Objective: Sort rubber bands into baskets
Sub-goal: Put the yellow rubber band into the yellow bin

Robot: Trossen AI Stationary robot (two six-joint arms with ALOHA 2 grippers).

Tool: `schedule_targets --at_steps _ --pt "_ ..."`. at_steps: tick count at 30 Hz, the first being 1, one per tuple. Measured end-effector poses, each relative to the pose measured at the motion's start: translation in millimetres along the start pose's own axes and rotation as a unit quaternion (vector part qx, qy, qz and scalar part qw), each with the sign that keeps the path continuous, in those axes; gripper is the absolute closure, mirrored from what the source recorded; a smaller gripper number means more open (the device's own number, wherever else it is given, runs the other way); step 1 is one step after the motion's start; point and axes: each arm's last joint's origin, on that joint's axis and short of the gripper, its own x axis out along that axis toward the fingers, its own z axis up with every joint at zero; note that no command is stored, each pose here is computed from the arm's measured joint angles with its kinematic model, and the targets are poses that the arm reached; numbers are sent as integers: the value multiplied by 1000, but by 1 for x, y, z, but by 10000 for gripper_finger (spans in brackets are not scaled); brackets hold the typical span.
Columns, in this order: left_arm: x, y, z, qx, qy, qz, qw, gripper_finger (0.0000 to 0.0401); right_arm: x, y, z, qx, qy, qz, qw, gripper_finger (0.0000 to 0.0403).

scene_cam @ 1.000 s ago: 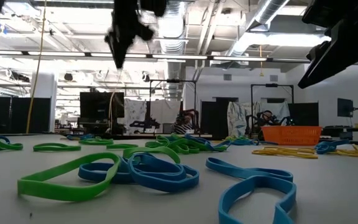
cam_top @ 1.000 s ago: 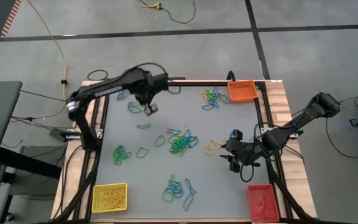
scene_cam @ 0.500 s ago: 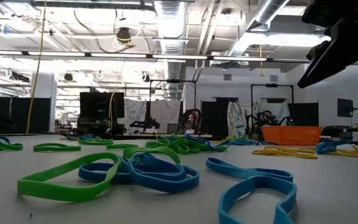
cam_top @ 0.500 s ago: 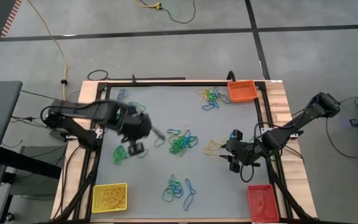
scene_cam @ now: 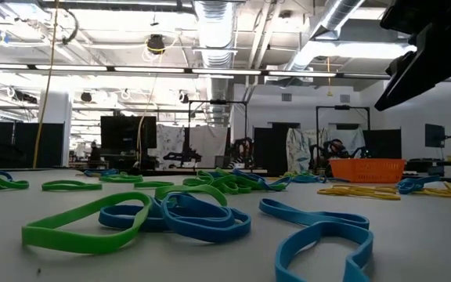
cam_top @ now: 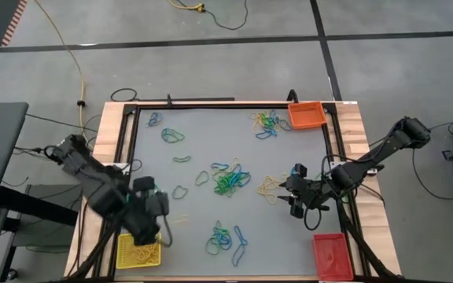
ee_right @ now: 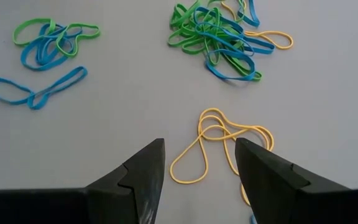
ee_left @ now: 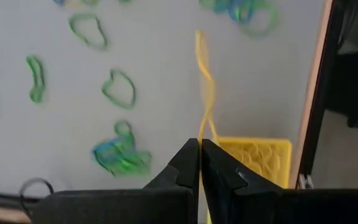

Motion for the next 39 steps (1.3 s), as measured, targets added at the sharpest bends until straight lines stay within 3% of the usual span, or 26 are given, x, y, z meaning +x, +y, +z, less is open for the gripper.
schedule_targets --at_steps 7,15,39 --pt "17 -23 -34 -14 36 11 999 401 0 0 0 0 0 0 1000 179" --pt "16 -37 -60 -24 29 15 999 401 0 0 0 0 0 0 1000 179" --pt "14 -43 -65 -29 -5 8 1000 401 0 0 0 0 0 0 1000 179"
